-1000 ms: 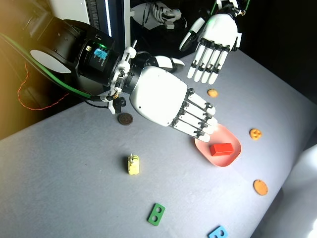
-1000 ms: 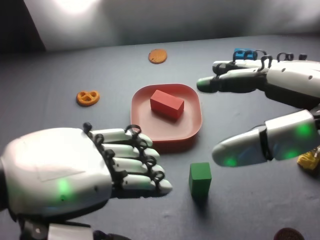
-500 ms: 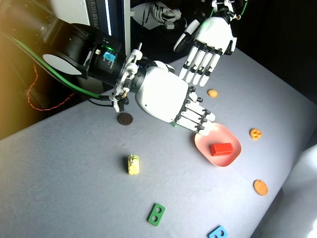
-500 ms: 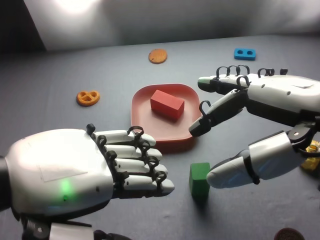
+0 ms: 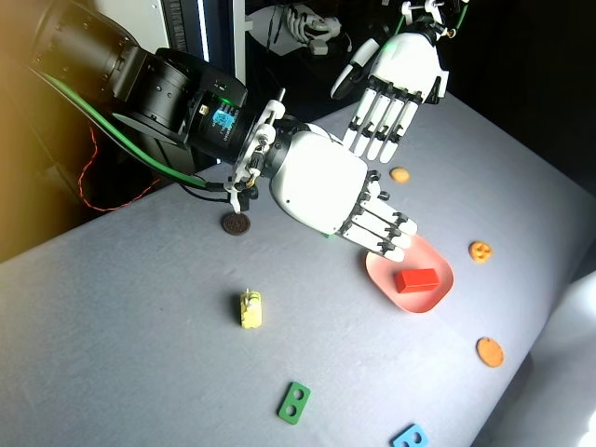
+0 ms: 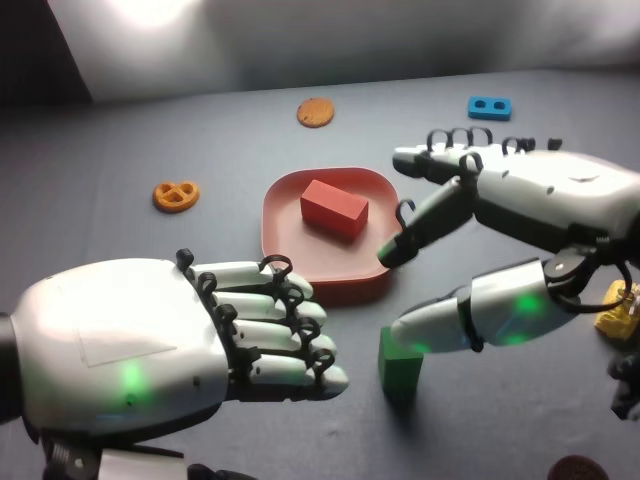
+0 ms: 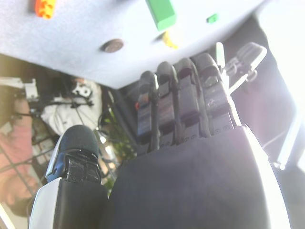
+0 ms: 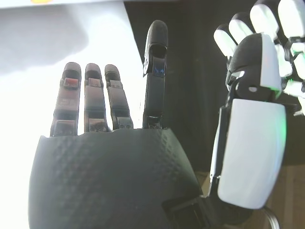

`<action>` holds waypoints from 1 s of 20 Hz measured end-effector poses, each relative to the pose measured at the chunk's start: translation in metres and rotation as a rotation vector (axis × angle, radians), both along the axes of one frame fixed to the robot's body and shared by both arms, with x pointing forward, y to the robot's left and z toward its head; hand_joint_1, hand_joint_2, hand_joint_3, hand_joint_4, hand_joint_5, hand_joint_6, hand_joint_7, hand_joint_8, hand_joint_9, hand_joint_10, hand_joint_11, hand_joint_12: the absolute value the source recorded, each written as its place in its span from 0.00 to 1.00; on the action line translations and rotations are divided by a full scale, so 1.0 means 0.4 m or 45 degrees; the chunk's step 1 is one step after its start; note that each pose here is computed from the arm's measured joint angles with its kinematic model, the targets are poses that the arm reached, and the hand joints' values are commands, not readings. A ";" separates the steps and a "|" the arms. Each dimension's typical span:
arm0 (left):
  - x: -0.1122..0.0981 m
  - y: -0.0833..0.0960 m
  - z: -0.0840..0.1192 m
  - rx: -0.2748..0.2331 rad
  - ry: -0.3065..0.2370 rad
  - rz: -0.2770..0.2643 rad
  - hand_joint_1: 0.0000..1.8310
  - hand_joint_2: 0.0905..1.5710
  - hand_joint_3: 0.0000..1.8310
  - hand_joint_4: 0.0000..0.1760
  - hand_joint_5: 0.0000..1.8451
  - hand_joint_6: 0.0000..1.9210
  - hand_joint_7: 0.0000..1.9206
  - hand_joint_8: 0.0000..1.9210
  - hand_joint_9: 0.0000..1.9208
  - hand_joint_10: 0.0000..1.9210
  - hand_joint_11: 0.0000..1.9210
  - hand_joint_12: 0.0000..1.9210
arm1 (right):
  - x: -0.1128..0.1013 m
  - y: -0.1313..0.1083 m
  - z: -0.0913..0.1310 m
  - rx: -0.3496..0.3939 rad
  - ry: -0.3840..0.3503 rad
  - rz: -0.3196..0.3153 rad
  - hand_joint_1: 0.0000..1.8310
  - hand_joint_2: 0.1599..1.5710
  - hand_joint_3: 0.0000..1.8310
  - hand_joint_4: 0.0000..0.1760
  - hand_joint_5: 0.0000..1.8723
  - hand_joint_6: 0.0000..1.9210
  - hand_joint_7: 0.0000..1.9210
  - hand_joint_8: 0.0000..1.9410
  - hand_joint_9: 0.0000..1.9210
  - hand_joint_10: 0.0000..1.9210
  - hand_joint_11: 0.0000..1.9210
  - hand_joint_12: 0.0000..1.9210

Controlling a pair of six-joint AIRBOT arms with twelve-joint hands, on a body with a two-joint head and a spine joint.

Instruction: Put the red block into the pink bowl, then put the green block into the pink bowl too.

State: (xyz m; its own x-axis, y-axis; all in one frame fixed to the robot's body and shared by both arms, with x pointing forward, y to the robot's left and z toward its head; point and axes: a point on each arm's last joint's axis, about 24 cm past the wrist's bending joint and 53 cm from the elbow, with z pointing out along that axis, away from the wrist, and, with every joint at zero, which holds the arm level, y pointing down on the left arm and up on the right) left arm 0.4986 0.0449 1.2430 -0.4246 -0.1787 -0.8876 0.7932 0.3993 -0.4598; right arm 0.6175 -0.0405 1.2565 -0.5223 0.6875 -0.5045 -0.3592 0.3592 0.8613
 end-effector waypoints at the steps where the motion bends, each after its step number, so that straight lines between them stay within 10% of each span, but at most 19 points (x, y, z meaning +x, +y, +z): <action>1: -0.001 0.000 -0.002 0.001 0.004 -0.001 0.00 0.84 0.00 0.00 0.19 0.00 0.16 0.00 0.10 0.00 0.00 0.16 | 0.003 0.004 -0.005 -0.007 0.000 0.002 0.31 0.48 0.01 0.97 0.44 0.01 0.01 0.00 0.00 0.00 0.00 0.00; 6: -0.006 -0.001 -0.006 0.003 0.011 -0.011 0.00 0.85 0.00 0.00 0.20 0.00 0.17 0.00 0.11 0.00 0.00 0.17 | 0.032 0.012 -0.014 -0.031 -0.022 -0.009 0.32 0.47 0.00 0.65 0.43 0.00 0.02 0.00 0.00 0.00 0.00 0.00; 20: 0.006 0.021 -0.006 0.010 0.011 0.016 0.00 0.85 0.00 0.00 0.20 0.00 0.17 0.00 0.11 0.00 0.00 0.16 | 0.031 0.044 -0.080 -0.166 -0.072 0.033 0.34 0.47 0.00 0.49 0.44 0.01 0.04 0.01 0.00 0.00 0.00 0.00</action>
State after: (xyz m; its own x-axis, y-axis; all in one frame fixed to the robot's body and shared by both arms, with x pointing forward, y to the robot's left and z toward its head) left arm 0.5012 0.0533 1.2406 -0.4302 -0.1771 -0.8852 0.7838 0.4132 -0.4636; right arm 0.6298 -0.0230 1.2246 -0.5069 0.6009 -0.6180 -0.4166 0.4569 0.7859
